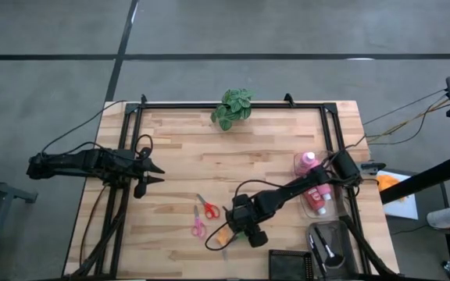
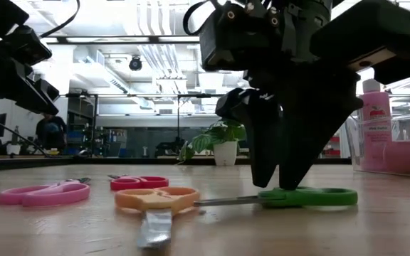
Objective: Pick & Place Paint Supplies
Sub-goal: Put the green scissors into the black bin
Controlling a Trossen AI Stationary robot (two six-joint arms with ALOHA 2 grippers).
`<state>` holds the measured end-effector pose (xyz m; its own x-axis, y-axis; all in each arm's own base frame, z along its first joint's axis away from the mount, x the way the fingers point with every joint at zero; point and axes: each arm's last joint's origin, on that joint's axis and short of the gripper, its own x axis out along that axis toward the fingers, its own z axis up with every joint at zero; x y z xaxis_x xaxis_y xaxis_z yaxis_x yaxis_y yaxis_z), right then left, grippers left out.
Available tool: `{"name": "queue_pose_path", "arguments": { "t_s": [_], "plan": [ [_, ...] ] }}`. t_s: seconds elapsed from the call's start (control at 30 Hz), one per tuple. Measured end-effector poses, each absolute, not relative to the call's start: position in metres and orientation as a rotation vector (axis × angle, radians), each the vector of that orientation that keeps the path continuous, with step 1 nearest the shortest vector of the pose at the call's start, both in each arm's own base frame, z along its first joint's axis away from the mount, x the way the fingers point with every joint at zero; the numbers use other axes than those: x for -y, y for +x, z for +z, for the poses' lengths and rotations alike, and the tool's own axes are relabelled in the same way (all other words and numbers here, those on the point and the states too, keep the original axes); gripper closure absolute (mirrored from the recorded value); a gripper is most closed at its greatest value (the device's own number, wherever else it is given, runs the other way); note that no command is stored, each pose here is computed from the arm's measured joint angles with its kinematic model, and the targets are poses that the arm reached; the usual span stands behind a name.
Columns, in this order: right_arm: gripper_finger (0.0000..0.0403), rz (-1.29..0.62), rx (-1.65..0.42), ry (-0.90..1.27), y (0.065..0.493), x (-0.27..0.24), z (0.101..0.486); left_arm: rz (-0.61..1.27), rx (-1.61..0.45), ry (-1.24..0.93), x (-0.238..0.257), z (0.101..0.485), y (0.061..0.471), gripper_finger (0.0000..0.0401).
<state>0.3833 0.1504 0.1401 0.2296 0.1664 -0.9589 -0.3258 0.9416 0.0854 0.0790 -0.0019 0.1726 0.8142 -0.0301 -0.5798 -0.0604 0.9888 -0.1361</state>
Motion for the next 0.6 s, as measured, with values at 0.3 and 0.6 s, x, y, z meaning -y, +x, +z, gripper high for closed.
{"name": "queue_pose_path", "arguments": {
  "t_s": [0.3,0.6],
  "plan": [
    [0.0246,0.293,-1.294,-0.131,0.379,-0.146,0.154,0.016,-0.62,-0.151,0.002,0.173,0.079,0.0252],
    [0.0246,0.284,-1.303,-0.123,0.375,-0.144,0.162,0.016,-0.62,-0.151,0.002,0.173,0.079,0.0252]
  ]
}}
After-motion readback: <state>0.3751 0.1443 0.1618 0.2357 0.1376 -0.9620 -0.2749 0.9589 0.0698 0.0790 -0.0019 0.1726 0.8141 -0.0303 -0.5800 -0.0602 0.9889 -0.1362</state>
